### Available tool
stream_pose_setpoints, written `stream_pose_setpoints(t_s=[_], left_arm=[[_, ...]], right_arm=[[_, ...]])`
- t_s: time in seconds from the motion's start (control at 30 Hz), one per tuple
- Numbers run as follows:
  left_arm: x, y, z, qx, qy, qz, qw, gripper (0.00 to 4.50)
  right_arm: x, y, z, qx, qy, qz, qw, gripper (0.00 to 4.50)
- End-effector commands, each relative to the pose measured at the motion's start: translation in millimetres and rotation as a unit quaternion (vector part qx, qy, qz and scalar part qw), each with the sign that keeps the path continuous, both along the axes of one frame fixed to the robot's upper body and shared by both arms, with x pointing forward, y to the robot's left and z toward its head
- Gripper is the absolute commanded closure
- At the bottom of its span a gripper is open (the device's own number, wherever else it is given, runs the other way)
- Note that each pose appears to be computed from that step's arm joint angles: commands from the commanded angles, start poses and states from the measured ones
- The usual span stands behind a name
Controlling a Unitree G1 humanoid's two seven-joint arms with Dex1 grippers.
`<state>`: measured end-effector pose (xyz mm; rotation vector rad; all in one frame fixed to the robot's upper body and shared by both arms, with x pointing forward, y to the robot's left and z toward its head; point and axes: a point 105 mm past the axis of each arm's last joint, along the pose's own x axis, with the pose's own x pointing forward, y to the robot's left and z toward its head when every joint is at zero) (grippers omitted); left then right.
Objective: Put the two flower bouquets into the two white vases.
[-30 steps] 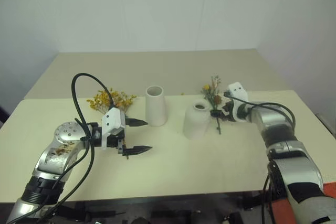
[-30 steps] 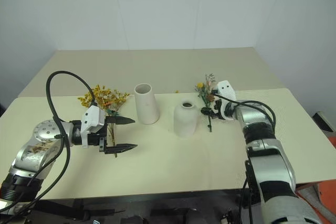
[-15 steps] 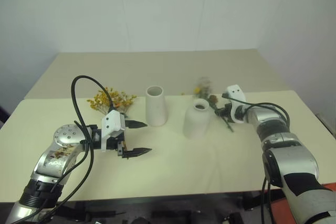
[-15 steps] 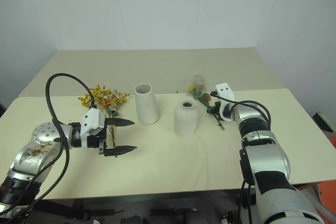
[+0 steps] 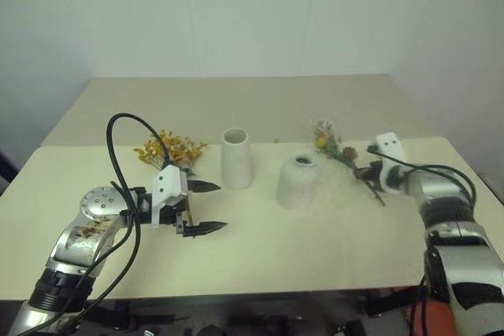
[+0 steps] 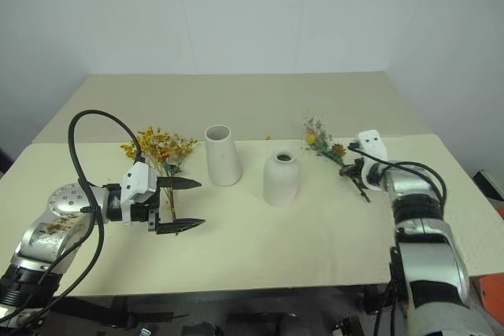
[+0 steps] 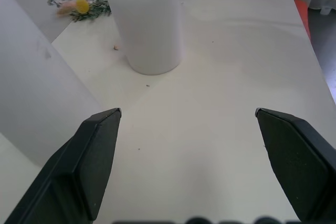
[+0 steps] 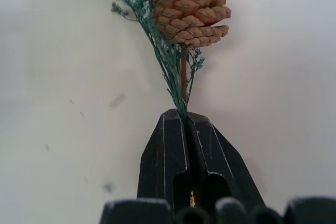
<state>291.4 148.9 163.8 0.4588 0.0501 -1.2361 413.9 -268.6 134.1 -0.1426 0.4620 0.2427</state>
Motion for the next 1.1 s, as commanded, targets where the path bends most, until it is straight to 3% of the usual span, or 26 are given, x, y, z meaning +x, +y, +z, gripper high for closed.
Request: stream_pose_setpoints(t_s=[0.03,0.27,0.57,0.83,1.1], left_arm=[[2,0,13,-0.011,-0.021,-0.005,1.000,0.00],[7,-3,30,-0.067,-0.020,-0.010,0.997,0.00],[6,-9,37,-0.081,-0.020,-0.021,0.996,0.00],[4,-16,39,-0.097,-0.015,-0.024,0.995,0.00],[1,-20,38,-0.102,-0.011,-0.023,0.995,0.00]], right_arm=[[-8,5,59,0.015,-0.125,-0.011,0.992,4.45],[-60,38,141,0.075,-0.374,0.008,0.925,4.45],[-87,95,181,0.209,-0.471,0.073,0.854,4.45],[-85,137,180,0.263,-0.494,0.119,0.820,4.45],[-76,164,165,0.278,-0.490,0.139,0.814,4.45]])
